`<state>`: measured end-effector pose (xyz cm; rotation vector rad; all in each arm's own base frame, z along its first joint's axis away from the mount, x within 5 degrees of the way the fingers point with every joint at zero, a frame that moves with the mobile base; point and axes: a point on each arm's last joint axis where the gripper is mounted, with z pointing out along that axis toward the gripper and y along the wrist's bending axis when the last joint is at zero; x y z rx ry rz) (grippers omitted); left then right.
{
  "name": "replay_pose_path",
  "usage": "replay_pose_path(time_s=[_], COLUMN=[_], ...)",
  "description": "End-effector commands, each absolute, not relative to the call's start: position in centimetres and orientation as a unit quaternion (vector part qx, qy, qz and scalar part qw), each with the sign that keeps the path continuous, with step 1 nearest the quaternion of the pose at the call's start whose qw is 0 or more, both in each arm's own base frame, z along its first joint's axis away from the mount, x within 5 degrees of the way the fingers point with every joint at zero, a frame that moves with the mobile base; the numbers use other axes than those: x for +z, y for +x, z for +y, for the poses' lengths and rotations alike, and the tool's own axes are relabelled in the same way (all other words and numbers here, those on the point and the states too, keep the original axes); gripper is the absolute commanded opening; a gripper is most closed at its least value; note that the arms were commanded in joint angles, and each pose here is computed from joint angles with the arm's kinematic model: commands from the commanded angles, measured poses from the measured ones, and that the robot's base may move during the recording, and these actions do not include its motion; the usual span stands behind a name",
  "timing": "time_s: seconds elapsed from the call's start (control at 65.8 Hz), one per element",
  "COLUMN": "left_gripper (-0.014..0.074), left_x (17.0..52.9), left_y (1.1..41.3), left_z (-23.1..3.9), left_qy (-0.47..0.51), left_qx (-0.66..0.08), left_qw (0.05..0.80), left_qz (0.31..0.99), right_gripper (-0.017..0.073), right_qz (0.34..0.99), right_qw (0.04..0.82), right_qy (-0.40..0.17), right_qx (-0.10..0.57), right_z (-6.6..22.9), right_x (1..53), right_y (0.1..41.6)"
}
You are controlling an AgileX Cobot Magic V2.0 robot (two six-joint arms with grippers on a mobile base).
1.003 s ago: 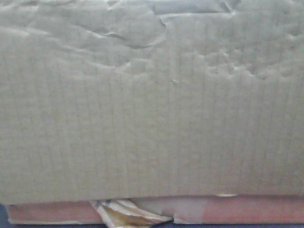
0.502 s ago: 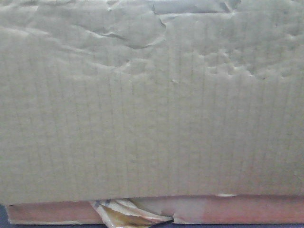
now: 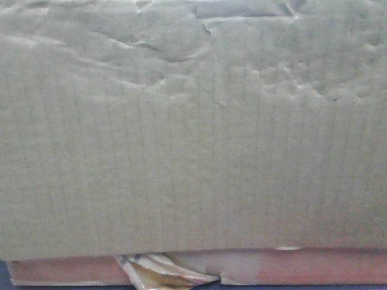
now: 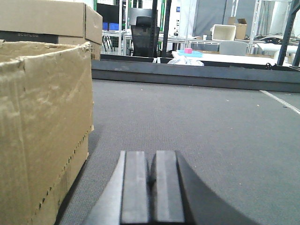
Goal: Stack two boxes on right shelf middle
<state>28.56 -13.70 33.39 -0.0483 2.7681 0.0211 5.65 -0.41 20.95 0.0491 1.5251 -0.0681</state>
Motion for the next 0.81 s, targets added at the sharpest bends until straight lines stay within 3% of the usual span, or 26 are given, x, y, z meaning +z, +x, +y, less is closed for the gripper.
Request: replay_pose_path(time_s=[0.0,0.091,0.547,0.684,0.791], left_gripper=[0.0055,-0.0111,-0.0111,-0.0111,-0.0111], left_x=[33.6,33.6,34.3,34.3,34.3], left_y=[28.4,28.4,28.8,28.8,28.8], left_z=[-13.7,-13.7,-13.1,-13.1,-13.1], left_qy=[-0.017,-0.017,-0.025,-0.025,-0.025], left_qx=[0.005,0.005,0.035,0.035,0.034], left_qw=[0.188,0.188,0.219,0.219,0.218], left_qz=[0.982,0.982,0.975,0.975,0.975], right_gripper=[-0.0160,-0.0160,-0.0160,-0.0160,-0.0160], right_qz=[0.681,0.681,0.680,0.649,0.677], right_qw=[0.731,0.731,0.732,0.759,0.735], right_qy=[0.020,0.020,0.020,0.030,0.039], right_qx=[-0.034,-0.034,-0.034,-0.028,-0.001], right_z=[-0.4,-0.4,-0.4,-0.5,-0.2], right_x=[21.2,21.2,21.2,21.9,23.6], right_y=[5.6,5.6,5.6,5.5,5.1])
